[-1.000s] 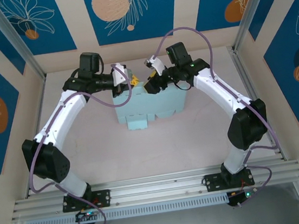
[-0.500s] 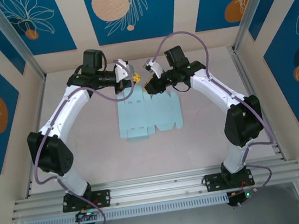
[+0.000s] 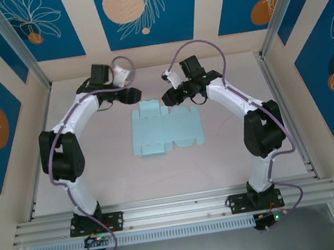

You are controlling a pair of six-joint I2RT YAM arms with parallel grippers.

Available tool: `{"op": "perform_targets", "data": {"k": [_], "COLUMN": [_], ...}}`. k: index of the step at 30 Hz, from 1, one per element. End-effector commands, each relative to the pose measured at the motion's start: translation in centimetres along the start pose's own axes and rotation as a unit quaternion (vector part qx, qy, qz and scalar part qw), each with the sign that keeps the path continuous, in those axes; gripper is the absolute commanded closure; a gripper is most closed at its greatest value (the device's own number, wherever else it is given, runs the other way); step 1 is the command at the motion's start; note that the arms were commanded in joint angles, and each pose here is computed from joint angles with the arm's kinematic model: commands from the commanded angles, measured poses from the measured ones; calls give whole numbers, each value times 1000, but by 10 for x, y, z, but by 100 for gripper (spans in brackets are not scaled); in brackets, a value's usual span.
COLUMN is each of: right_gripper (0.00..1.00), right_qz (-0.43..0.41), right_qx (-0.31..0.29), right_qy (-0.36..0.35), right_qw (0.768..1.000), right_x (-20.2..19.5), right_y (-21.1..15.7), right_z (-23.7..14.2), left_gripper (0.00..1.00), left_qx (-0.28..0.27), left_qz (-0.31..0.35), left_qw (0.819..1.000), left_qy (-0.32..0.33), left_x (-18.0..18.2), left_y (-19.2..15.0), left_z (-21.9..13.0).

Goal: Fold the paper box

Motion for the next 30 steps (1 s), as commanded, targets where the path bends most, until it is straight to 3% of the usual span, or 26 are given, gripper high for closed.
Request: {"op": "perform_targets", "data": {"k": [1, 4, 13, 22, 30], "right_gripper": [68, 68, 59, 58, 58], "right_qz": [81, 137, 278, 338, 365], "right_qx": [9, 11, 41, 94, 123], "right_qy": [-99, -157, -266, -248, -228], "right_qw": [992, 978, 922, 903, 894], "right_x": [-31, -45, -64, -56, -65], "right_y": [-3, -17, -97, -154, -168], "right_z": [14, 14, 6, 35, 66], "left_gripper": [21, 15, 15, 14, 14], "left_qx": [21, 37, 64, 96, 42], "left_qz": [-235, -257, -303, -298, -320], "left_qw": [972, 966, 951, 950, 944], "left_qy": [-8, 10, -10, -15, -68], "left_x": [21, 19, 0, -21, -37], "left_y": [-60, -82, -123, -137, -117], "left_z": [16, 18, 45, 51, 62]}}
Point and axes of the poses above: each hand's point on the last joint's axis, 136 mm out from that joint toward the fingers, its own z axis out along the fingers, its own x axis along the line the jaws close on, y = z × x, the point moved 4 cm from there along -z, back along the fingers, and after that the axes turned 14 degrees about z, right-handed, at the moved point
